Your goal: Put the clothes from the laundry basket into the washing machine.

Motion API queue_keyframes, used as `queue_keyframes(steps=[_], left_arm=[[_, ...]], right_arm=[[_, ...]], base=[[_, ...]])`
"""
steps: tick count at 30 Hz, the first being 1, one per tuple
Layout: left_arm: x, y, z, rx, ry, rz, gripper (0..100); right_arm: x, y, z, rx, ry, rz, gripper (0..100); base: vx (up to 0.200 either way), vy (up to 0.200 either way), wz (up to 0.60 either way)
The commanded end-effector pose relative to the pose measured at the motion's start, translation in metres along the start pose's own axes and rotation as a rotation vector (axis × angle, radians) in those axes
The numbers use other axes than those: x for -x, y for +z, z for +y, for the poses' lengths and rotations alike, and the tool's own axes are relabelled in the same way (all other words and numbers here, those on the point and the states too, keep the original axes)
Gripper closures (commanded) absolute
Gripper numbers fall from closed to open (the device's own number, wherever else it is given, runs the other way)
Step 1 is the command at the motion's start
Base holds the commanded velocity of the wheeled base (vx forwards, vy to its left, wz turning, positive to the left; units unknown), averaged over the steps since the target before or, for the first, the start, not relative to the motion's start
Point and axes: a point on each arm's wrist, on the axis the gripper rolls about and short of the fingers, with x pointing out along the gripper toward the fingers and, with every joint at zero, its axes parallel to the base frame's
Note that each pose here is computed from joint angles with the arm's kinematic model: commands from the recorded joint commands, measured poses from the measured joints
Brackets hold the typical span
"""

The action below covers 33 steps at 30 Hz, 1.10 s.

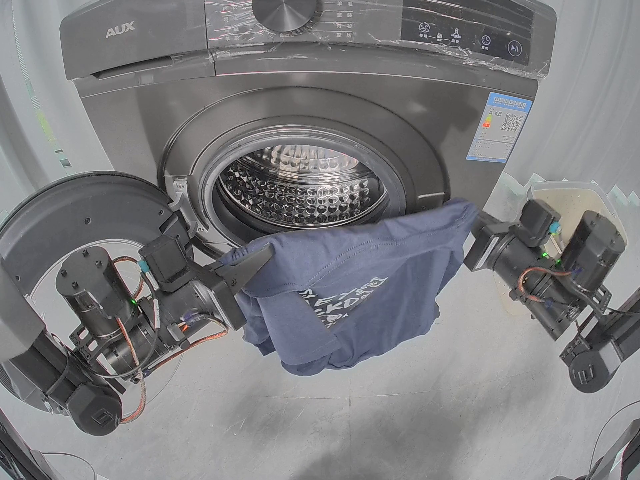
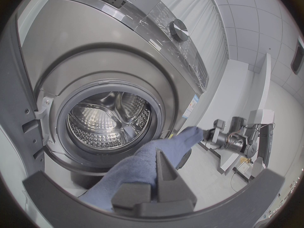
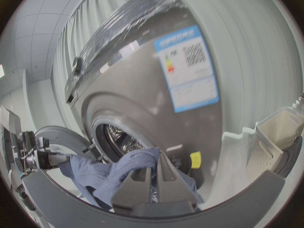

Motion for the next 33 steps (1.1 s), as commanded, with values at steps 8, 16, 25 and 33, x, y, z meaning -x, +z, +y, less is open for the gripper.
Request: queue_keyframes(steps=[8, 16, 25, 33], left_arm=[[0.003, 0.019, -0.001, -0.020, -0.001, -0.075, 100], [0.020, 0.048, -0.015, -0.043, -0.034, -0.170, 100], [0.021, 0.050, -0.017, -0.052, -0.037, -0.177, 100], [0.024, 0.056, -0.024, -0.054, -0.064, -0.200, 100]], right_arm=[[0.007, 0.036, -0.010, 0.007, -0.030, -0.126, 100], [0.011, 0.052, -0.002, 0.000, 0.001, -0.181, 100], [0.020, 0.055, 0.004, -0.007, 0.026, -0.182, 100], [0.024, 0.060, 0.005, -0.009, 0.031, -0.193, 100]], base=[[0.000, 0.000, 0.00], [0.000, 0.000, 0.00], [0.000, 0.000, 0.00], [0.000, 0.000, 0.00]])
